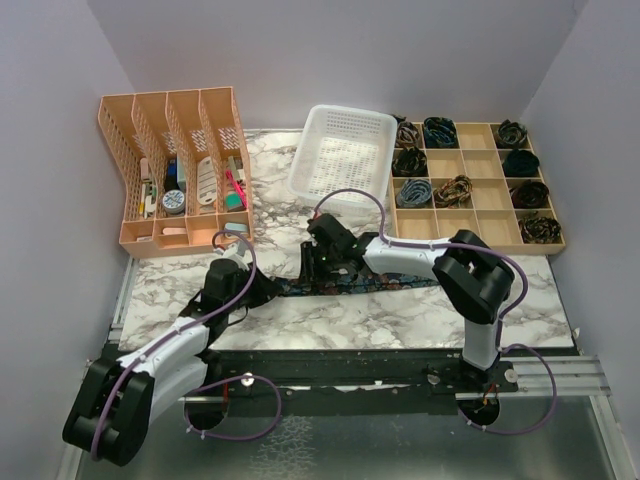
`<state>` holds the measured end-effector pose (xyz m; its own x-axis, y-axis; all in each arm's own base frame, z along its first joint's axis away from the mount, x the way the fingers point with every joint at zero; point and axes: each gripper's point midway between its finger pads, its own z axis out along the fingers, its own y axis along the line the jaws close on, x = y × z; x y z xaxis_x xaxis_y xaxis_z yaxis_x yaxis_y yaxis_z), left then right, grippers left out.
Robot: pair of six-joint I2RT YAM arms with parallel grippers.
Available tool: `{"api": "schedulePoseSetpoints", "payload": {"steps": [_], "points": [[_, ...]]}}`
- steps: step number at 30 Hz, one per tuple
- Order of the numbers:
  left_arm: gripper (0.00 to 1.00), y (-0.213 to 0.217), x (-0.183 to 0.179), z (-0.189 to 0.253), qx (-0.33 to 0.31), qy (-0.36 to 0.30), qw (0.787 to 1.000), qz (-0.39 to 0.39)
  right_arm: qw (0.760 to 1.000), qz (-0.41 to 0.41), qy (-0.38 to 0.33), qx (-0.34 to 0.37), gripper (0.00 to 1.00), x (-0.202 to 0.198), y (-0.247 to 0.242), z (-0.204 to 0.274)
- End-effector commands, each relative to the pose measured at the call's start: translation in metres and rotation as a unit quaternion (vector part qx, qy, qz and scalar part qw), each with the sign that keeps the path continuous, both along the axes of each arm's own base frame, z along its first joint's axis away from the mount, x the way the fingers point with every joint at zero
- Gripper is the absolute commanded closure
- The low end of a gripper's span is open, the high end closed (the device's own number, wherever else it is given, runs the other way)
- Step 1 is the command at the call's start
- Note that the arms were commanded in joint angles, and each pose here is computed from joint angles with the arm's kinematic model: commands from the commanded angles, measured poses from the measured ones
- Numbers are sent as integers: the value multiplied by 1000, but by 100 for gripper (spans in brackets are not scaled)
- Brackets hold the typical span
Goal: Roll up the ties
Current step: Roll the tie at the center of the board.
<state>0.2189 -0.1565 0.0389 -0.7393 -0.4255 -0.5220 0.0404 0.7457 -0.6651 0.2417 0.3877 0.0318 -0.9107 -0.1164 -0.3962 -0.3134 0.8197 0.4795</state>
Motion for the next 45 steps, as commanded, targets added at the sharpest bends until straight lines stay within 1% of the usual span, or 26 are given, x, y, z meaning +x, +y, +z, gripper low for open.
{"api": "schedulePoseSetpoints", "payload": {"steps": [1,5,11,17,27,30,39,42,45], "points": [[84,5,5,4,15,-18,1000,5,999,33,11,0,56,-4,2,3],[93,12,8,6,41,-12,999,16,999,37,-9,6,49,0,2,21],[99,19,12,16,57,-11,998,35,999,28,-44,-9,43,10,-9,40],[100,26,13,23,79,1,996,48,998,10,-61,-15,42,13,-20,46],[100,36,15,37,156,4,986,60,997,-27,-69,-34,40,25,-46,40],[100,34,14,38,184,8,981,61,997,-33,-67,-35,41,28,-51,39],[100,30,18,54,266,-10,959,97,996,-47,-71,-28,41,29,-63,45],[100,26,19,61,291,-19,951,100,991,-95,-85,-35,42,36,-79,46],[100,22,17,68,319,-32,942,104,985,-143,-91,-21,42,41,-96,49]]}}
